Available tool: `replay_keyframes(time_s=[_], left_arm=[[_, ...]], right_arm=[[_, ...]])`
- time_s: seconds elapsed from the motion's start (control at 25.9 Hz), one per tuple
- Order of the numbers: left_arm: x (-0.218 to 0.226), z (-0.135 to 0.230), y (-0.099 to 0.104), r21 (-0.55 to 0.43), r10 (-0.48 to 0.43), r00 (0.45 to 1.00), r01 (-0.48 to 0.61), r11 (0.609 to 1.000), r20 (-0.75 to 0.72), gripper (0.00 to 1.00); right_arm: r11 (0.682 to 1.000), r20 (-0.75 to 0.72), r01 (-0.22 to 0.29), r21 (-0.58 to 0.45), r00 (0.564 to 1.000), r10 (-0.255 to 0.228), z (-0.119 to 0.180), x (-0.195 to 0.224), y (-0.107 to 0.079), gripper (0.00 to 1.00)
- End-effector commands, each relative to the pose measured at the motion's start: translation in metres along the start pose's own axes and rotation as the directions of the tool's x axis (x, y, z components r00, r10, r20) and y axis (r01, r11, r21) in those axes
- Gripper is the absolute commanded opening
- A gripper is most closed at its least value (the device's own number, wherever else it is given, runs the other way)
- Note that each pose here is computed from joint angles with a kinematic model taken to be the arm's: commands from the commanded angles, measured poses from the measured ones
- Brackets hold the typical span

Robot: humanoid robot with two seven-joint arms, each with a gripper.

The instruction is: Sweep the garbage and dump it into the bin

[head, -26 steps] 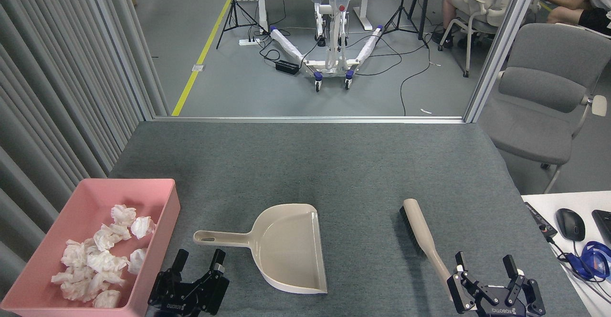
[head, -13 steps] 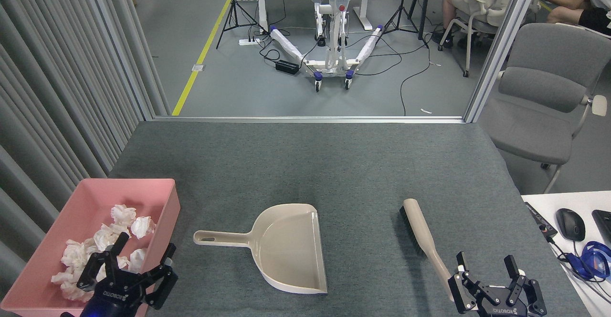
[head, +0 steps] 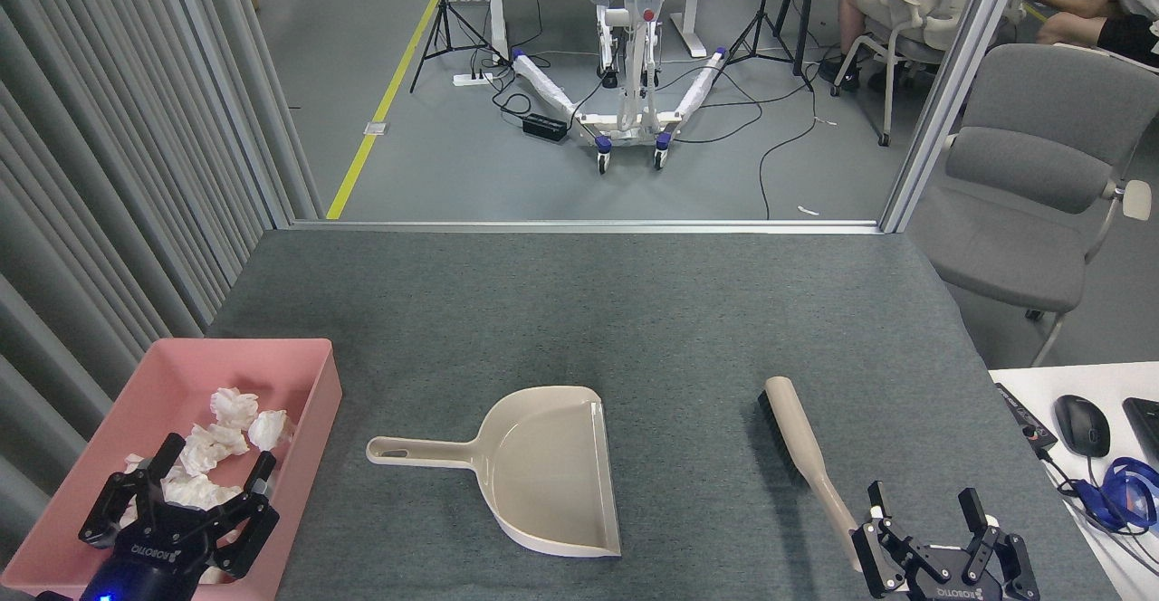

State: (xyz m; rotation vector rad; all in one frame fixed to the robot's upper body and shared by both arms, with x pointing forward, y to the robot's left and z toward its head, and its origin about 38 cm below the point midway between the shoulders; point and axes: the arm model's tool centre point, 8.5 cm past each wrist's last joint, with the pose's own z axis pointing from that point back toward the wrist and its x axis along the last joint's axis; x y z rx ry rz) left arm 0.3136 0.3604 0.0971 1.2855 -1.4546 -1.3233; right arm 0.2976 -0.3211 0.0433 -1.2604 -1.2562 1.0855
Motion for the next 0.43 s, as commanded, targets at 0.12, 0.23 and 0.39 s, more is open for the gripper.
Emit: replay_keyframes(time_s=[0.12, 0.23, 0.39], left_arm=[[-0.001, 0.007, -0.009, -0.033, 0.002, 1.000, -0.002, 0.999, -0.004, 1.00], [-0.001, 0.011, -0.011, -0.041, 0.007, 1.000, -0.007, 0.999, 0.000, 1.00], [-0.001, 0.013, -0.014, -0.055, 0.013, 1.000, -0.013, 0.998, 0.000, 1.00]], right_arm=[[1.000, 0.001, -0.001, -0.001, 1.000, 0.001, 0.000, -0.001, 0.000, 0.98], [1.000, 0.002, -0.002, -0.001, 1.000, 0.002, 0.000, -0.001, 0.000, 0.98], [1.000, 0.004, -0.002, 0.000, 1.000, 0.002, 0.000, 0.000, 0.000, 0.98]])
